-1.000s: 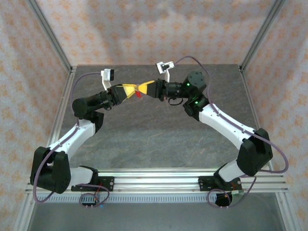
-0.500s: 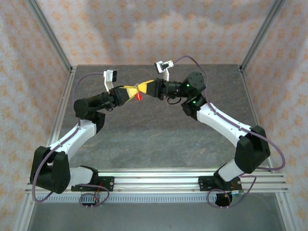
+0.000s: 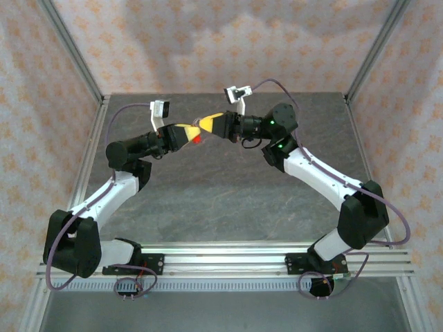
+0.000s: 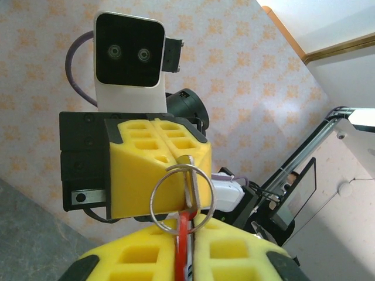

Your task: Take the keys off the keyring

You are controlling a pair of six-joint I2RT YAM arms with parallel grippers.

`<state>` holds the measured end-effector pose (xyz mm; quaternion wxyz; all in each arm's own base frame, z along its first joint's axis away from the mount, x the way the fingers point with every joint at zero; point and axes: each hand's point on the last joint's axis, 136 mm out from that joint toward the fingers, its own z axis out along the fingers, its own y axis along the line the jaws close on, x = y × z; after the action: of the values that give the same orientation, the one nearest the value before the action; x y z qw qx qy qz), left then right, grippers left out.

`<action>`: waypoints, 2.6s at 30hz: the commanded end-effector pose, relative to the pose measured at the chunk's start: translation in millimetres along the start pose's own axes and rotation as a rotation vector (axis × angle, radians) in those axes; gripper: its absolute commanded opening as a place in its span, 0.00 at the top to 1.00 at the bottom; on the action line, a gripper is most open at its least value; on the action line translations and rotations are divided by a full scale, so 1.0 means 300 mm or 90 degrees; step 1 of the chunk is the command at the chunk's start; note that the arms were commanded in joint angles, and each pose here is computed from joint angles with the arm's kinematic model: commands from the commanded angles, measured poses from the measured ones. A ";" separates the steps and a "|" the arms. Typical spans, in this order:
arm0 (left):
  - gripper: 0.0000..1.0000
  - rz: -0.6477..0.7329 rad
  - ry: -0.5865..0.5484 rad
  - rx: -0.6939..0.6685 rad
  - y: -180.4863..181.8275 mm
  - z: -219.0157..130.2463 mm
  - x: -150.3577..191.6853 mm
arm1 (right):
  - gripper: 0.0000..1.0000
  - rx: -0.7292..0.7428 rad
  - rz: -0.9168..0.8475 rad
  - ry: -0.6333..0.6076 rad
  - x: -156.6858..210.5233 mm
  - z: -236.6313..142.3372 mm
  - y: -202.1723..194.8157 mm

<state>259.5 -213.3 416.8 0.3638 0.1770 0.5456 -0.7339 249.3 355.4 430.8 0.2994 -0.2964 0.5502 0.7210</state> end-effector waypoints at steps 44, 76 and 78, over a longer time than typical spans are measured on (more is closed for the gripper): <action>1.00 0.261 0.074 -0.361 0.112 -0.116 0.071 | 1.00 0.250 -0.106 0.152 0.135 0.041 -0.051; 0.84 0.335 0.084 -0.445 0.137 -0.137 0.091 | 1.00 0.240 -0.109 0.137 0.162 0.103 -0.012; 0.76 0.336 0.084 -0.446 0.138 -0.142 0.095 | 1.00 0.238 -0.105 0.125 0.145 0.094 -0.014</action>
<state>263.8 -193.3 342.2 0.5127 0.2227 0.7336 -0.3864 238.5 389.3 382.8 0.3547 -0.3373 0.7014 0.5181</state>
